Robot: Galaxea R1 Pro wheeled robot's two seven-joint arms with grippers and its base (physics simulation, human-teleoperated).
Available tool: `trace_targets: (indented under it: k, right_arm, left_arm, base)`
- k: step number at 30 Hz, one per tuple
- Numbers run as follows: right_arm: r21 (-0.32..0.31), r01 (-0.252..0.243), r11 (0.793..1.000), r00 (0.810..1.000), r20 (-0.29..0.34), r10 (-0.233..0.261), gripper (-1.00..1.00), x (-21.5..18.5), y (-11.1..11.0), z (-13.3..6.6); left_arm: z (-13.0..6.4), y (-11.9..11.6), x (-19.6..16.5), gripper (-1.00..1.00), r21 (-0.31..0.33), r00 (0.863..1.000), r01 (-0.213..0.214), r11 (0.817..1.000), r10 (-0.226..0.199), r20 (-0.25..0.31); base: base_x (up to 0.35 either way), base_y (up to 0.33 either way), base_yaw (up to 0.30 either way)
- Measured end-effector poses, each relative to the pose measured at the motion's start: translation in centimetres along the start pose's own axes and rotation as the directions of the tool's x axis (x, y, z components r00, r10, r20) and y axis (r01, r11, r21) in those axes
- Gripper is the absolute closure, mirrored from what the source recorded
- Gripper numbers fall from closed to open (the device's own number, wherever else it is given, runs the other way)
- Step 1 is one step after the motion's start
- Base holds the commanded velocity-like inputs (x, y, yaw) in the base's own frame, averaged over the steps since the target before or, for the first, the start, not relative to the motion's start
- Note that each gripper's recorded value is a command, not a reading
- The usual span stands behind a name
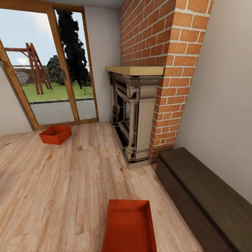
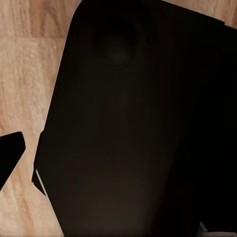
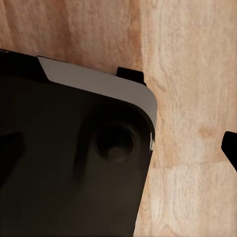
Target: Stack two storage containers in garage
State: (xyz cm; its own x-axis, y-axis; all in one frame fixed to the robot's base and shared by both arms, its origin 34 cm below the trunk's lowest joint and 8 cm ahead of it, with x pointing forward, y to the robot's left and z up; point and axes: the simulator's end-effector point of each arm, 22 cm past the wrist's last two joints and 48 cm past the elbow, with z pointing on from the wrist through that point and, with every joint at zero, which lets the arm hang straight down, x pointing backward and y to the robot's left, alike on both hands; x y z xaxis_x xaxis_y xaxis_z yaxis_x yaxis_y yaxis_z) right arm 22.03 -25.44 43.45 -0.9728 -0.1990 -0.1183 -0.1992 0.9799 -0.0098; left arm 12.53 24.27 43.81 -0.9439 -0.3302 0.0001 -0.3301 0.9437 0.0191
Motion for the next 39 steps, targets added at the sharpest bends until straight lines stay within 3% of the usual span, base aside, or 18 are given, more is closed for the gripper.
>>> trace_targets:
  k: [39]
  right_arm:
    - [-0.018, -0.001, 1.0, 0.998, -0.06, -0.001, -1.0, 2.3, 1.0, 0.1]
  left_arm:
    - [-0.1, 1.7, 1.8, -1.0, -0.029, 0.999, -0.015, 0.999, 0.014, -0.052]
  base:
    - [0.0, 0.0, -0.028]
